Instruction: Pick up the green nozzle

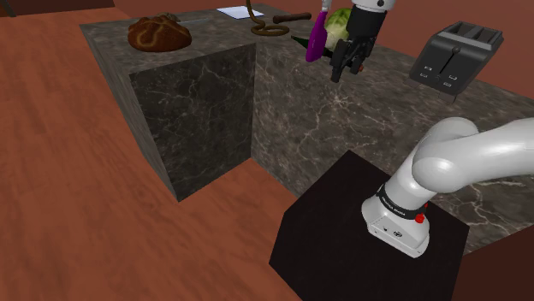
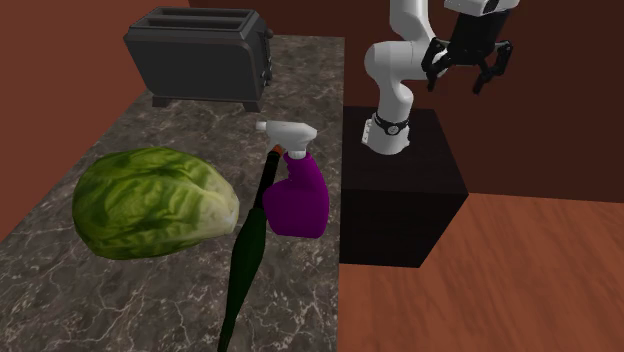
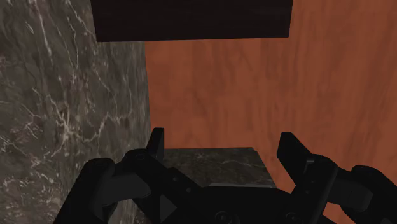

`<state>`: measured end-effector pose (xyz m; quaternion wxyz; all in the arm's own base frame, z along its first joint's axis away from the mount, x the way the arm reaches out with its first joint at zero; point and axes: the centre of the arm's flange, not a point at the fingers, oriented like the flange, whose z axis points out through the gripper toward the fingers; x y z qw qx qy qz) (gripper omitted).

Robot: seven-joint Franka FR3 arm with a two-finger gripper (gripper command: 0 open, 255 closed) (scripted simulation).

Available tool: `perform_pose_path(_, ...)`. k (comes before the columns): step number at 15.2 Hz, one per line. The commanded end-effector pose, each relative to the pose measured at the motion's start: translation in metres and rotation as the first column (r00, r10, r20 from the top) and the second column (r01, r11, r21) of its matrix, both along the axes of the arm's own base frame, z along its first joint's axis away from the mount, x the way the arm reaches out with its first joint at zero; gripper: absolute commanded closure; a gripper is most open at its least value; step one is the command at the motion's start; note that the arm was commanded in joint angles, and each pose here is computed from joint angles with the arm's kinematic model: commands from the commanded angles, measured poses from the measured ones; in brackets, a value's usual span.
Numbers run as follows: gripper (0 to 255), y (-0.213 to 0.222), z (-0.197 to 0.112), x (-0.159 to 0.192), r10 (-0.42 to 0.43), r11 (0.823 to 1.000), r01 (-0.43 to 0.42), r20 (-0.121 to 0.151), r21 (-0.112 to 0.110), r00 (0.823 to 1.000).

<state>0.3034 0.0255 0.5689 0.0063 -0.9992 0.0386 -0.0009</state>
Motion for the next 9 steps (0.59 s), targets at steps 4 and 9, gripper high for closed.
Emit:
perform_pose_path(4,0,-0.033,-0.007,0.020,0.004,1.000,-0.004,0.001,-0.002,1.000)
perform_pose_path(9,0,-0.088,-0.020,0.054,0.010,1.000,-0.010,0.003,-0.006,1.000)
